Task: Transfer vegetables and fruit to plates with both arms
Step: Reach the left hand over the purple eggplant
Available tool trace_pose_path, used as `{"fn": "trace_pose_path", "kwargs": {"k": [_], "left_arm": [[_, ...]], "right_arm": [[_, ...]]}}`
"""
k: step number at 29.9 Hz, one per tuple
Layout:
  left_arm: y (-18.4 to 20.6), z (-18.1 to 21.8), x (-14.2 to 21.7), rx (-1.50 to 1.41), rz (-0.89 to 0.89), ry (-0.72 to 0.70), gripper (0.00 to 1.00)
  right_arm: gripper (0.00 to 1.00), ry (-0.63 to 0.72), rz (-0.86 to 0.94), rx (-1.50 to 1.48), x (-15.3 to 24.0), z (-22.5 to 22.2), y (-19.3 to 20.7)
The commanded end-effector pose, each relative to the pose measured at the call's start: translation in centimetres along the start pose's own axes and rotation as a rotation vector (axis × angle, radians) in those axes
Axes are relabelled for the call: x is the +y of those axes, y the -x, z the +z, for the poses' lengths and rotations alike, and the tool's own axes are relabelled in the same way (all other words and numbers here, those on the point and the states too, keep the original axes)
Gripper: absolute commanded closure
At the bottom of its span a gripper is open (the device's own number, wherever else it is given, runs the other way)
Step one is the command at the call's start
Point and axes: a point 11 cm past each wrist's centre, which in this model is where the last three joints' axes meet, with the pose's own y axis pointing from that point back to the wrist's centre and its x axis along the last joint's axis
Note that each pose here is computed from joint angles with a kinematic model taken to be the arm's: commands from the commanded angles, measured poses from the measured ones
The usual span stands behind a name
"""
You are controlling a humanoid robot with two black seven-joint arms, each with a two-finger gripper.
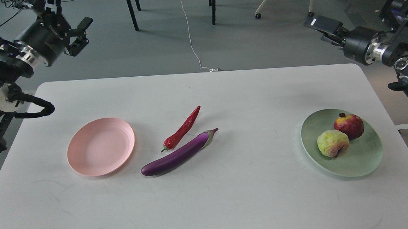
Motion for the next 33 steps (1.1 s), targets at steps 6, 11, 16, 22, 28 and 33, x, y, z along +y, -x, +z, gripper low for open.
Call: {"fn": "trace_pose_path", "kwargs": {"k": [6,11,16,22,28,33], "left_arm": [[6.0,-2.1,-1.8,-0.186,-0.192,-0.099,0.03],[8.3,-5.5,-1.6,-0.216,-0.239,-0.191,0.03],[11.8,-7.4,-2.0,-0.482,-0.356,-0.242,0.03],[16.1,-11.0,-2.0,-0.982,-0.551,-0.258,0.03],[17.8,-16.8,2.0,-1.2,-0.805,-0.36,0.04],[18.8,-19.2,4.1,-1.335,-0.91,-0.333,0.18]], "right_arm": [[0.01,-0.106,0.261,-0.514,2.1,3.4,0.1],[0.01,-0.192,0.403,-0.84,2.2,3.7,-0.7],[0.01,-0.291,0.462,-1.11,2.4,4.1,-0.3],[0.01,-0.372,0.404,-1.24,3.6,5.4,1.8],[0.01,-0.358,0.361,-1.268,5.1,7.2,3.5],[0.01,-0.34,0.371,-1.271,5.5,7.9,3.8]]}}
